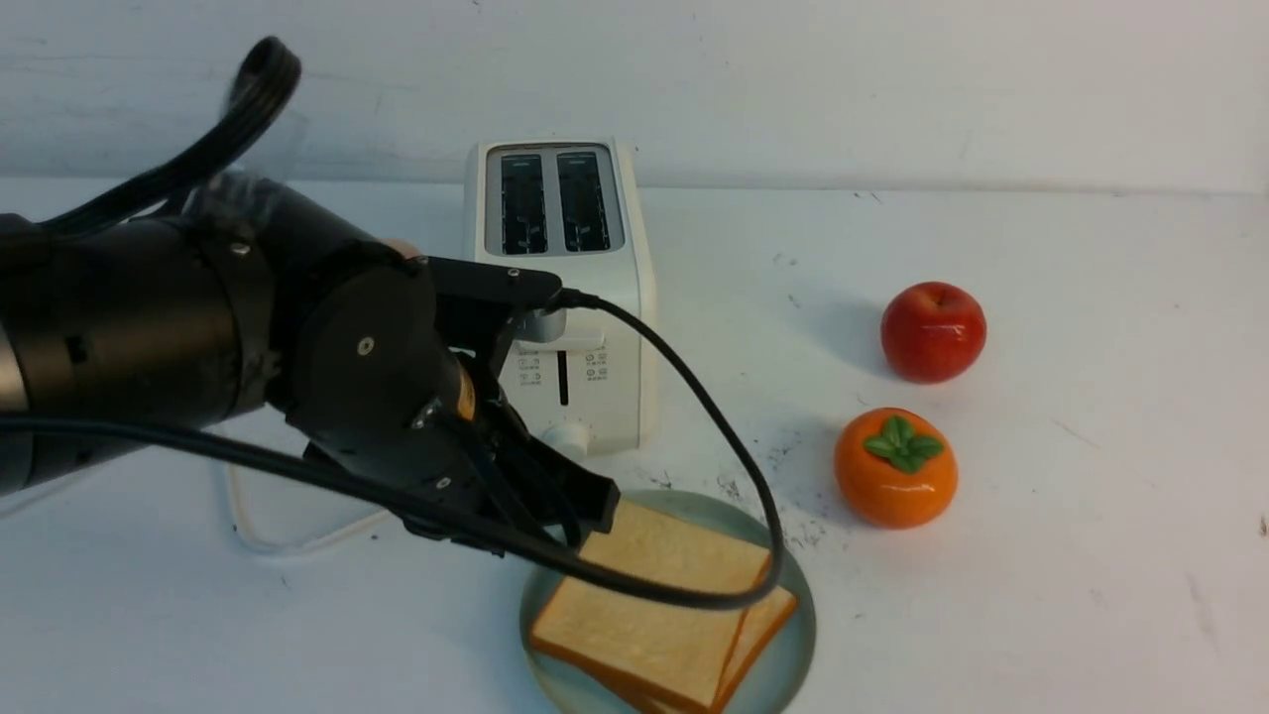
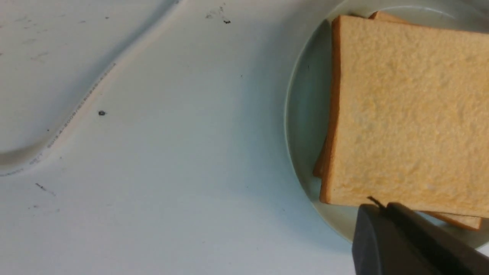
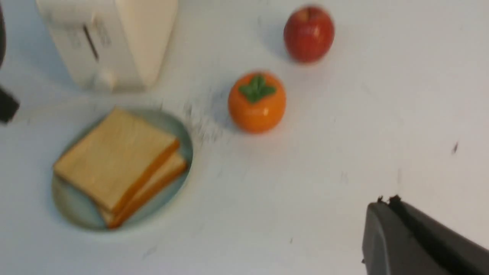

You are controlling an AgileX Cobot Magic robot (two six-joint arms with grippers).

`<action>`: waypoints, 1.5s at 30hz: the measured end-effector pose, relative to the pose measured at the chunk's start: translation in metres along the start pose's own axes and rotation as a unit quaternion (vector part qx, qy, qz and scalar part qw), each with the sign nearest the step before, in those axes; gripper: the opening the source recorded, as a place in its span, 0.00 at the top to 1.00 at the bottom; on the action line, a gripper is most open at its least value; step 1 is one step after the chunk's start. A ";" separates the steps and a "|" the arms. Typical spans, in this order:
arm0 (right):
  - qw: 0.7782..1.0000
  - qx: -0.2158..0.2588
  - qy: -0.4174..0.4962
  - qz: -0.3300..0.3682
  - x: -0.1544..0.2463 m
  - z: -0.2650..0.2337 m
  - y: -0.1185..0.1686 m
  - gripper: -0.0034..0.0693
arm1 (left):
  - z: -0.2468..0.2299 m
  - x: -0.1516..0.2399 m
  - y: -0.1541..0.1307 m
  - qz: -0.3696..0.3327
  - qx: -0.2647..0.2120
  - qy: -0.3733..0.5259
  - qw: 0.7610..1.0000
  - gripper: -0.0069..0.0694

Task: Take toasted bread from bread machine on white table place on plate.

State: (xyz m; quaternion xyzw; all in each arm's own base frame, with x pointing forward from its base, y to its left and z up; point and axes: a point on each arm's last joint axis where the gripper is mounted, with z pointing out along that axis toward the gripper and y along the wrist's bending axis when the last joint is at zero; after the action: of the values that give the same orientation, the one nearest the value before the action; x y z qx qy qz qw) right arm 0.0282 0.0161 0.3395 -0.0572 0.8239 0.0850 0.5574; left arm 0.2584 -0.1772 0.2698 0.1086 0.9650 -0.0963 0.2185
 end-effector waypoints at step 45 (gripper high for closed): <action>0.996 0.062 -0.052 -0.027 0.120 0.069 -0.025 0.95 | 0.000 -0.001 0.003 0.020 -0.019 -0.006 1.000 0.93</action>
State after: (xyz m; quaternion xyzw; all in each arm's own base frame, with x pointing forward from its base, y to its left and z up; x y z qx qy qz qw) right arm 0.0508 0.0058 0.2013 -0.0401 0.7959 0.0214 0.6037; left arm 0.2604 -0.1740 0.2699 0.1230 0.9629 -0.0740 0.2287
